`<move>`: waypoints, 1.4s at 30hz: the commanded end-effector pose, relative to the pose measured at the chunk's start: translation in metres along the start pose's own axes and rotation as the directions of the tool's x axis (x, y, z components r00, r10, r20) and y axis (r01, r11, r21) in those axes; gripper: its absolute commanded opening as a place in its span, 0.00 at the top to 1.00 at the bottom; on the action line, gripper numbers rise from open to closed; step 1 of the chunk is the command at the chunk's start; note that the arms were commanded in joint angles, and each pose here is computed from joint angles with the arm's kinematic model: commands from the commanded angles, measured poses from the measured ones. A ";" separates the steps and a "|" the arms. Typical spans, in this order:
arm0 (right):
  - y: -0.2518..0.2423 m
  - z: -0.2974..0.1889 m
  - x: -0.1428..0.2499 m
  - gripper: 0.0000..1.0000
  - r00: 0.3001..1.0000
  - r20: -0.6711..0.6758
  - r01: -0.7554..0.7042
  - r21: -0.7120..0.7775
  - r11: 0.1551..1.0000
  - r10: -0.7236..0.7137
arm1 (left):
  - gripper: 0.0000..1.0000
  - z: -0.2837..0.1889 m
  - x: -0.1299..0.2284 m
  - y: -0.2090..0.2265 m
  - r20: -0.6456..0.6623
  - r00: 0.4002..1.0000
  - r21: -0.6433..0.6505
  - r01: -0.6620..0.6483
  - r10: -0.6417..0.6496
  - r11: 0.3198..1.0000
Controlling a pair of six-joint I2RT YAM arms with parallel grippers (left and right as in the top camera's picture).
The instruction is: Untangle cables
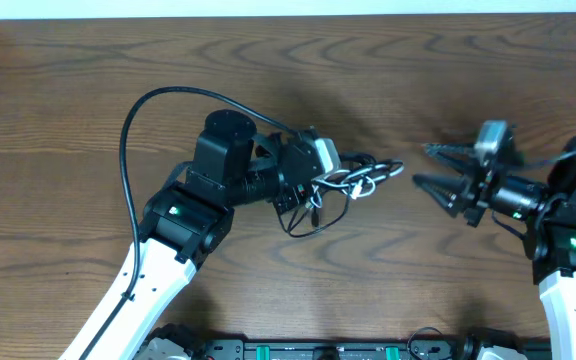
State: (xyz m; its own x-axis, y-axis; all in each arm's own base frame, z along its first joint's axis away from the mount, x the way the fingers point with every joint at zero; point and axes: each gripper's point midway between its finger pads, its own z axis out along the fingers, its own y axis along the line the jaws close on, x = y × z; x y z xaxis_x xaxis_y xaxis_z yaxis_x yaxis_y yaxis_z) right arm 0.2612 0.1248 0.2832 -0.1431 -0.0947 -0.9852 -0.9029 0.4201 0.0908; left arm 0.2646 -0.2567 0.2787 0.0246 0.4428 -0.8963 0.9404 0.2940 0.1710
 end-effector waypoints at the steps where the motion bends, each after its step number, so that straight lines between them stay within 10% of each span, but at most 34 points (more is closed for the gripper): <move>1: 0.016 0.010 -0.007 0.37 0.952 0.035 0.307 -0.079 0.948 -0.305 | 0.92 -0.005 -0.011 -0.012 0.055 0.998 0.057 -0.045 0.042 0.997; 17: 0.012 0.045 0.039 0.46 0.976 -0.077 0.190 -0.169 0.967 -0.205 | 0.92 -0.007 -0.020 -0.024 0.115 0.989 0.121 -0.103 0.089 0.987; 23: 0.020 0.050 0.041 0.99 0.976 -0.079 0.183 -0.199 0.963 -0.202 | 0.92 -0.007 -0.020 -0.023 0.114 0.989 0.115 -0.105 0.091 0.988; 42: 0.037 0.041 -0.036 0.99 0.967 0.133 0.246 -0.239 0.940 -0.219 | 0.92 -0.006 0.017 -0.007 -0.069 0.997 0.011 -0.017 0.018 1.000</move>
State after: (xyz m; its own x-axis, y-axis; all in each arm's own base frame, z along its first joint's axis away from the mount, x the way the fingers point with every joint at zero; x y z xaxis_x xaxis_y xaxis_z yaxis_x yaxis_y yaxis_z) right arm 0.2694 0.1772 0.2860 0.1064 -0.1195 -0.9871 -0.9682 0.2136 -0.1302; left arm 0.2568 -0.2496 0.2693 0.0344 0.4879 -0.8722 0.9464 0.2646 0.1854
